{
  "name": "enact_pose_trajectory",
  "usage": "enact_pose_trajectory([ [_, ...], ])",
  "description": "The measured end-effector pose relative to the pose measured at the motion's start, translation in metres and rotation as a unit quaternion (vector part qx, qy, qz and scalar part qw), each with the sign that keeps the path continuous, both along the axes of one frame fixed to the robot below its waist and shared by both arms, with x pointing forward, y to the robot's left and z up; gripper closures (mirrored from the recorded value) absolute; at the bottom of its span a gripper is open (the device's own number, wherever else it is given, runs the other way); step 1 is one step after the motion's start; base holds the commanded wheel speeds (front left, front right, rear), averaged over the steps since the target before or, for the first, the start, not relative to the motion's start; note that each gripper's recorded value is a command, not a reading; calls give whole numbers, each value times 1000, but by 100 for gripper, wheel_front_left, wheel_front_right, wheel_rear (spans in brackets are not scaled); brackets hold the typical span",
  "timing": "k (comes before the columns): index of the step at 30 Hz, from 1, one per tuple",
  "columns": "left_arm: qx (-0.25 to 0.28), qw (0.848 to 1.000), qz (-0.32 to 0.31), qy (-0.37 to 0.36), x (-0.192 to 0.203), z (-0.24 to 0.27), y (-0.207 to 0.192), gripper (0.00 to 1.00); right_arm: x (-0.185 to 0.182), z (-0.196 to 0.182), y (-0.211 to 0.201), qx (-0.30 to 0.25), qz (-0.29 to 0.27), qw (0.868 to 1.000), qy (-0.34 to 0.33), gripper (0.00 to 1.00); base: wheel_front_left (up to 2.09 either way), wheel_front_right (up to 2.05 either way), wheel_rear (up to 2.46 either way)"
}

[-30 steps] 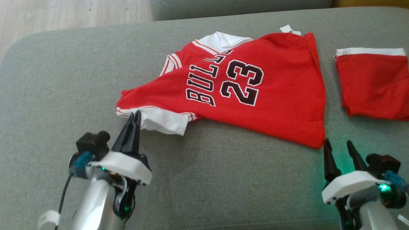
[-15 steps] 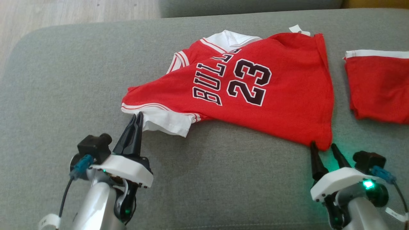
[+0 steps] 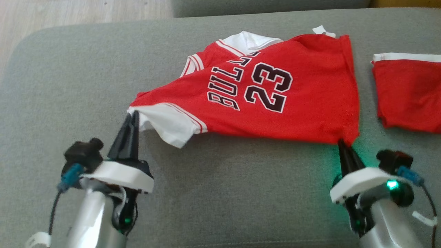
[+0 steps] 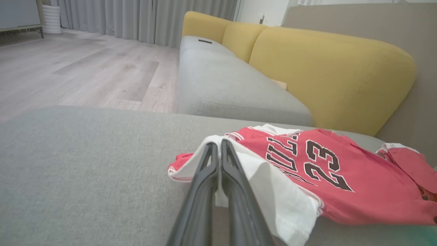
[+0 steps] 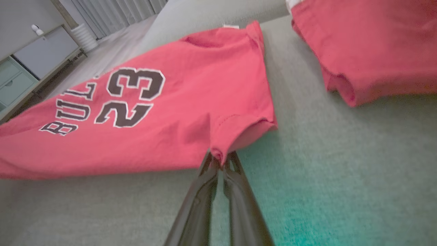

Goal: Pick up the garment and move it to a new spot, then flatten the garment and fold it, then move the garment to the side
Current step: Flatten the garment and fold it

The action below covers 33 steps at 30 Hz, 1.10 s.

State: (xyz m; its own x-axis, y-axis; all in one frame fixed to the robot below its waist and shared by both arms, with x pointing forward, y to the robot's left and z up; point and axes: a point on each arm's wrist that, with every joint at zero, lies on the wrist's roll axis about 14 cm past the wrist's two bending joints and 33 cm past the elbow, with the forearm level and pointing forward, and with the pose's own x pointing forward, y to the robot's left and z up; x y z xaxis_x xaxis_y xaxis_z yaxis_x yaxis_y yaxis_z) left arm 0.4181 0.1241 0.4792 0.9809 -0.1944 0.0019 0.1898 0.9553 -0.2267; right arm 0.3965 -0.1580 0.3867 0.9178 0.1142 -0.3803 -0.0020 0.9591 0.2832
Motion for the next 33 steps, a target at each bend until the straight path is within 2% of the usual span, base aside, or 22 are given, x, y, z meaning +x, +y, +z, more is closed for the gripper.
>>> enact_pose_trajectory([
  [5, -14, 998, 9, -55, 11, 37, 5, 100, 27, 63, 6, -12, 18, 995, -97, 100, 0, 0, 0],
  [10, -35, 988, 14, -148, 26, 105, 14, 100, 51, 154, -4, -55, 43, 975, -212, 100, 0, 0, 0],
  [11, -35, 988, 14, -148, 26, 105, 14, 100, 51, 154, -4, -55, 43, 975, -212, 100, 0, 0, 0],
  [12, -42, 981, 15, -188, 28, 135, 18, 100, 54, 189, -3, -71, 58, 963, -253, 100, 0, 0, 0],
  [17, -59, 957, 15, -282, 17, 205, 27, 100, 50, 260, 4, -96, 86, 936, -328, 100, 0, 0, 0],
  [18, -59, 957, 15, -282, 17, 205, 27, 100, 50, 260, 4, -96, 86, 936, -328, 100, 0, 0, 0],
  [22, -77, 940, 20, -332, 0, 242, 38, 100, 39, 295, 7, -98, 95, 924, -357, 100, 0, 0, 0],
  [25, -88, 931, 20, -354, -11, 265, 43, 100, 33, 312, 6, -92, 92, 921, -367, 100, 0, 0, 0],
  [29, -72, 931, 11, -357, -9, 280, 45, 100, 34, 317, 9, -81, 93, 924, -361, 100, 0, 0, 0],
  [33, -46, 937, 7, -347, 15, 286, 49, 100, 51, 299, 12, -84, 99, 938, -321, 100, 0, 0, 0],
])
